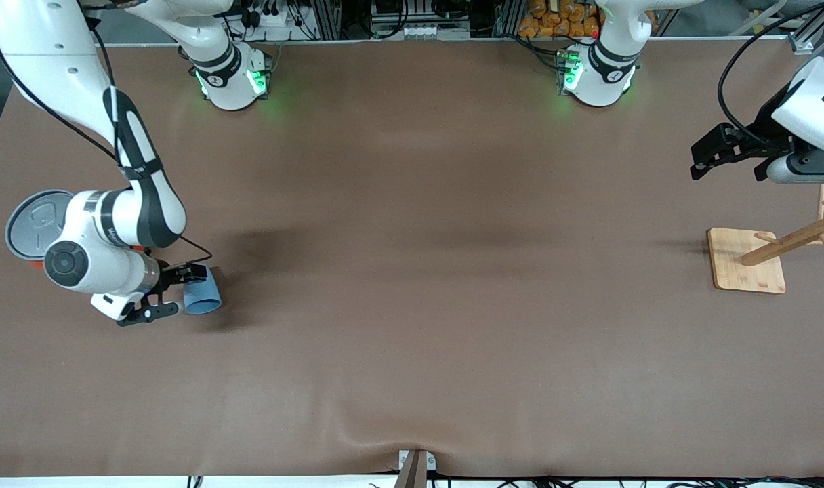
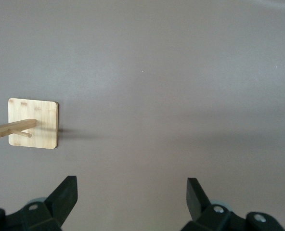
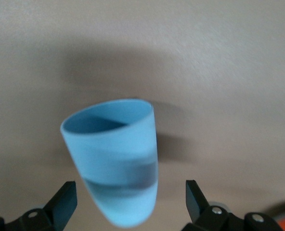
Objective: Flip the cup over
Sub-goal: 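Close the right gripper on the blue cup's base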
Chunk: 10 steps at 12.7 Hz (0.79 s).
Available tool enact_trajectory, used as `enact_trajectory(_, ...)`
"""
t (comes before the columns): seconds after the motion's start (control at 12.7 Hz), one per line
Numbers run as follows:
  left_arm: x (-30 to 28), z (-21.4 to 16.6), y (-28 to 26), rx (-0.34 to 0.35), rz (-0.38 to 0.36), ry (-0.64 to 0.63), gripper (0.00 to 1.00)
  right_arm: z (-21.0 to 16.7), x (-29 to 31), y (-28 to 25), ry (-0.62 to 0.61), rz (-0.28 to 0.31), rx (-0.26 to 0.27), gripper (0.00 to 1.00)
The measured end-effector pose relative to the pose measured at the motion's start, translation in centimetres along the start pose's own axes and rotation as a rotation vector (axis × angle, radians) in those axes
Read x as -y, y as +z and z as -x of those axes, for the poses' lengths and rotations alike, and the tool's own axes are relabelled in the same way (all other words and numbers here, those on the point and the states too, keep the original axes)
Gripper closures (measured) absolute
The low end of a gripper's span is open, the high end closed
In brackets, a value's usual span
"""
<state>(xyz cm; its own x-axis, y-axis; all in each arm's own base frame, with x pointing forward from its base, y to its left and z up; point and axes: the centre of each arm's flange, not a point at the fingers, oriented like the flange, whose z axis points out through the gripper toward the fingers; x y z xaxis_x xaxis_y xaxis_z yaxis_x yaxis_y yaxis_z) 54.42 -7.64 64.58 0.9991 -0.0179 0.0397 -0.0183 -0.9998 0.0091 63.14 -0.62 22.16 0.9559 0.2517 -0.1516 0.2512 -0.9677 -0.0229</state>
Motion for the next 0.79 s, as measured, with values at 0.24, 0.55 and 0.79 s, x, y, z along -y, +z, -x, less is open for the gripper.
enact_trajectory(0.24, 0.0, 0.0, 0.0, 0.0, 0.0, 0.0, 0.0, -0.8, 1.1, 2.4, -0.023, 0.002, -0.013, 0.0)
enact_trajectory(0.55, 0.0, -0.1, 0.2, 0.003, 0.0, 0.0, 0.0, -0.9, 1.5, 3.9, -0.031, -0.004, 0.001, 0.0)
enact_trajectory(0.79, 0.0, -0.1, 0.2, 0.004, 0.0, -0.001, 0.0, -1.0, 1.6, 4.2, -0.034, -0.004, -0.003, 0.0)
